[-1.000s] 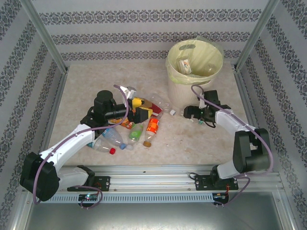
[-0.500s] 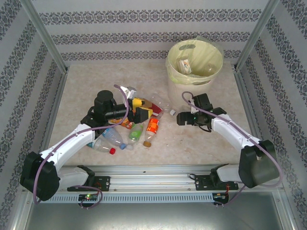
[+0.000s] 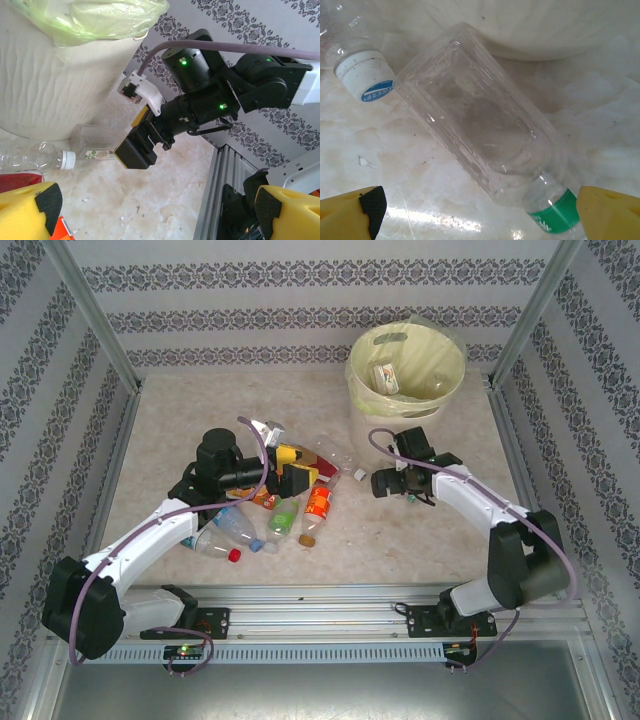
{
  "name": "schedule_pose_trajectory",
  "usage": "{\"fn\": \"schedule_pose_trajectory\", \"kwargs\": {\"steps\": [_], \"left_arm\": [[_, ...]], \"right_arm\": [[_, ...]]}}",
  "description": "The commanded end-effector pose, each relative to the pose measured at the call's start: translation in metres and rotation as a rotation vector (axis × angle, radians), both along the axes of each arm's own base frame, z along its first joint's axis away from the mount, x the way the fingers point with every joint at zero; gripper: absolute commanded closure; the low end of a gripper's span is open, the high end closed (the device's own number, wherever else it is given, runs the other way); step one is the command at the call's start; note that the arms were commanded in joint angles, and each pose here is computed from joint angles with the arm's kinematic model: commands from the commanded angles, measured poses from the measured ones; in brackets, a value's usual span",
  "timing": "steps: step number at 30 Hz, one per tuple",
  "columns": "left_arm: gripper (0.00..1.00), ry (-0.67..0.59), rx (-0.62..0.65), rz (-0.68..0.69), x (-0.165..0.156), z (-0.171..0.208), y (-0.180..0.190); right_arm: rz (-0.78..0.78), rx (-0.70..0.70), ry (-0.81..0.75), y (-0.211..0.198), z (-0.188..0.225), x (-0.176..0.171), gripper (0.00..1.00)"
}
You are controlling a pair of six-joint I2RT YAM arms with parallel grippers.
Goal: Put the plastic bottles in the bin
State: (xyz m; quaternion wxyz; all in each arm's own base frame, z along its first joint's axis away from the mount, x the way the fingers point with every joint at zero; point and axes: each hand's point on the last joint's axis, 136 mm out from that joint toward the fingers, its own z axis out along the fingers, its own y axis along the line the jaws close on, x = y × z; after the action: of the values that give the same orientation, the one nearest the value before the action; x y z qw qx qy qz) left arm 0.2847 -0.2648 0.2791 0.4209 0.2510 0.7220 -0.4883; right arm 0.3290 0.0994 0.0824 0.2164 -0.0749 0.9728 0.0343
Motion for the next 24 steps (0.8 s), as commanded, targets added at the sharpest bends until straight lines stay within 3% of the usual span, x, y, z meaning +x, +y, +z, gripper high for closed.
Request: {"fn": "schedule_pose_trajectory", "kwargs": {"steps": [1,11,18,24], "left_arm": [[0.00,-0.045,-0.023,-0.010,0.000,0.013,0.000],[0.00,-0.042,-0.018,-0.011,0.001,0.011,0.000],[0.00,-0.040,-0.015,-0.012,0.001,0.010,0.000],[0.00,-0.041,-0.018,-0.013,0.001,0.011,-0.001]], "right_arm": [[0.040,-0.051,-0.019,-0.001,0.001,0.018,0.02],[0.078,-0.118,0.022,-0.001,-0.016,0.031,0.02],[0.138,-0.080,0.062,0.022,-0.023,0.016,0.02],[0.132,-0.079,0.047,0.027,-0.020,0.002,0.10]]}}
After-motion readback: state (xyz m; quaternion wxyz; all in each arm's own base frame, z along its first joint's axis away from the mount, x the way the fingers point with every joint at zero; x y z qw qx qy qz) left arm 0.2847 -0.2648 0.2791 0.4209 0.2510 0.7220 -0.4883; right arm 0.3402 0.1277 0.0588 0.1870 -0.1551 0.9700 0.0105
